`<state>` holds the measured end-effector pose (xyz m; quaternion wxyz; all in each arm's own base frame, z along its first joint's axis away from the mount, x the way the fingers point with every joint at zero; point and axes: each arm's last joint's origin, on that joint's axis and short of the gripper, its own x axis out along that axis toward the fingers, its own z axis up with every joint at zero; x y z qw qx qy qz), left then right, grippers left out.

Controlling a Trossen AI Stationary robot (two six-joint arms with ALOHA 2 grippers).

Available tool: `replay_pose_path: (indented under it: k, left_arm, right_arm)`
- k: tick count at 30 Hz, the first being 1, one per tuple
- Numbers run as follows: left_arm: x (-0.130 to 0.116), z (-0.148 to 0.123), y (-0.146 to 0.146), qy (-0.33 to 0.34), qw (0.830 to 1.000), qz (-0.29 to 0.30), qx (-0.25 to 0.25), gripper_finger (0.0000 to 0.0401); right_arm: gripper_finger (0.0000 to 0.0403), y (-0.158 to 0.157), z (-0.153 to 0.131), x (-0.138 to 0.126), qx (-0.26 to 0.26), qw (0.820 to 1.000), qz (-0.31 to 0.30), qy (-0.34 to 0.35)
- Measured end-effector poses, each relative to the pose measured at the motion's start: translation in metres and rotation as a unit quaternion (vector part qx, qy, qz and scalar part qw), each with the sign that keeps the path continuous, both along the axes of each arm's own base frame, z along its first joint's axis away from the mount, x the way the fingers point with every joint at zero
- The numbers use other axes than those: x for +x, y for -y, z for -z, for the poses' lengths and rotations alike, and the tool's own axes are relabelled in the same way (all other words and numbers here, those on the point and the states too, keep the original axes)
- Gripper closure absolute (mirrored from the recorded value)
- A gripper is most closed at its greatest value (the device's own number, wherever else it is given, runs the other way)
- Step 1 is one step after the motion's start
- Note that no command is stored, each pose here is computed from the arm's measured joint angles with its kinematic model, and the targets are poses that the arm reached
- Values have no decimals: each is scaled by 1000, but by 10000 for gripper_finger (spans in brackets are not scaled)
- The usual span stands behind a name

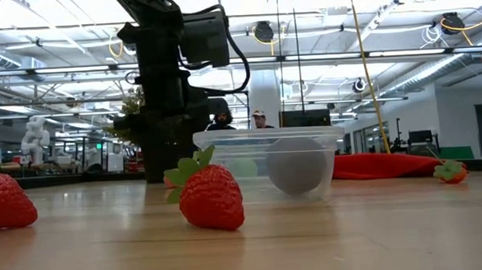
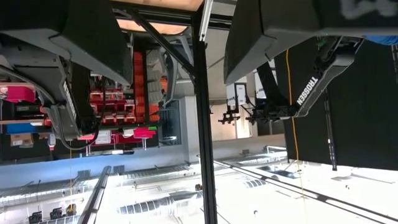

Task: Pick and placing Produce into tupperware
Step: Put the left pink peach into the transparent bin

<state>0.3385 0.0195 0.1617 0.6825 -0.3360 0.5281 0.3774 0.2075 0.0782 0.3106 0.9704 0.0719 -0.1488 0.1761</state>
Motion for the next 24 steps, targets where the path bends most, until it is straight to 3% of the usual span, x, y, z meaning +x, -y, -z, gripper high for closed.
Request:
replay_pose_path:
  k: [20, 24]
  left_arm:
    - [-8, 20, -4, 18, 1000, -13, -8, 131]
    - [-8, 21, -4, 17, 1000, -14, -1, 159]
  right_arm:
    - [161, 0, 0, 0, 4, 1000, -1, 0]
    - [161, 0, 0, 0, 4, 1000, -1, 0]
